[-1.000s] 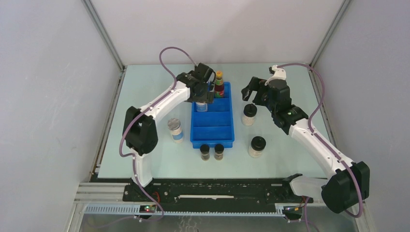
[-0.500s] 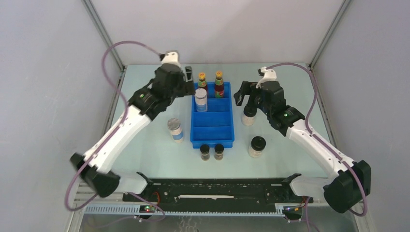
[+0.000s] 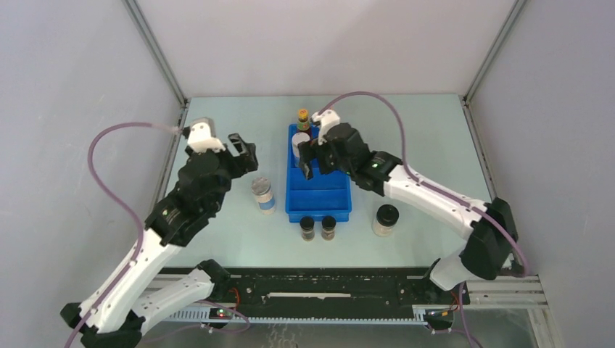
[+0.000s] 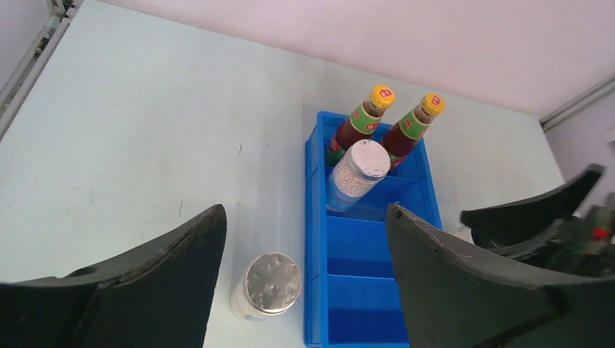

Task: Organize the condiment bottles
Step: Pick up the bottle from the center of the board, then place the bottle in the storage box.

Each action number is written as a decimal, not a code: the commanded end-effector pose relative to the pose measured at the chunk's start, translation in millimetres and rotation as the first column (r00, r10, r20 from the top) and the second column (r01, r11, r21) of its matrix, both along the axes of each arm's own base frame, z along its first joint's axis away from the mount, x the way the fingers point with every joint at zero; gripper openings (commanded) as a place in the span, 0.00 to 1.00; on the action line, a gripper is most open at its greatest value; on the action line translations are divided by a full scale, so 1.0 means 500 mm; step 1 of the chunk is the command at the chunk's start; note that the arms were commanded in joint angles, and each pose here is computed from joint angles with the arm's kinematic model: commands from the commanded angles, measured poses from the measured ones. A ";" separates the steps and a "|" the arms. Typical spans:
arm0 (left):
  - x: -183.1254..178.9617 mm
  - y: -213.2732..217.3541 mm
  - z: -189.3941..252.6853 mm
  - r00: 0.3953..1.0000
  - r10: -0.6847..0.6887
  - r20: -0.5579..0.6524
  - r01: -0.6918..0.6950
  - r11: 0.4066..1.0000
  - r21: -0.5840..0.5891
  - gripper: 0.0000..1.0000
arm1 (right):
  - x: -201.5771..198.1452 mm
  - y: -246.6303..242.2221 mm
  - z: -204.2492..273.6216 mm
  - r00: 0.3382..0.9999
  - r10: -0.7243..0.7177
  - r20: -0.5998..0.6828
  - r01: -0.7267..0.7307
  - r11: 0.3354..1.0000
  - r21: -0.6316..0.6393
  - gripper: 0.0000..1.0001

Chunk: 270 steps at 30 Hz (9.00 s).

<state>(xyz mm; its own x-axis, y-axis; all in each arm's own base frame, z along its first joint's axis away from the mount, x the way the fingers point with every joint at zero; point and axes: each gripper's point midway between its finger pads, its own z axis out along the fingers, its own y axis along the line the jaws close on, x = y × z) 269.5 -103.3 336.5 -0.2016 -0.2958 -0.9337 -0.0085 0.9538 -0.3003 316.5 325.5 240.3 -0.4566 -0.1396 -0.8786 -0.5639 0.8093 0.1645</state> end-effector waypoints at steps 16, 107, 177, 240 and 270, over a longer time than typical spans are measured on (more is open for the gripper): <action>-0.057 0.067 0.026 0.982 0.093 0.164 -0.063 0.983 -0.174 0.81 | -0.048 0.229 -0.074 0.960 0.278 -0.008 -0.274 0.941 -0.200 1.00; -0.079 0.101 0.081 0.946 0.133 0.296 -0.068 0.974 -0.218 0.78 | -0.070 0.338 -0.054 0.907 0.421 -0.024 -0.420 0.895 -0.151 0.00; 0.032 -0.040 0.003 0.995 -0.027 0.097 0.035 0.996 -0.081 0.77 | 0.195 -0.102 0.077 0.985 -0.161 0.064 0.166 0.982 -0.087 0.00; 0.048 -0.049 -0.026 0.997 -0.029 0.071 0.033 0.998 -0.056 0.77 | 0.251 -0.085 -0.107 0.986 -0.154 -0.067 0.145 0.981 -0.127 0.00; 0.050 -0.051 -0.042 0.998 -0.025 0.057 0.028 0.998 -0.054 0.77 | 0.251 -0.090 -0.149 0.981 -0.166 -0.099 0.150 0.977 -0.150 0.01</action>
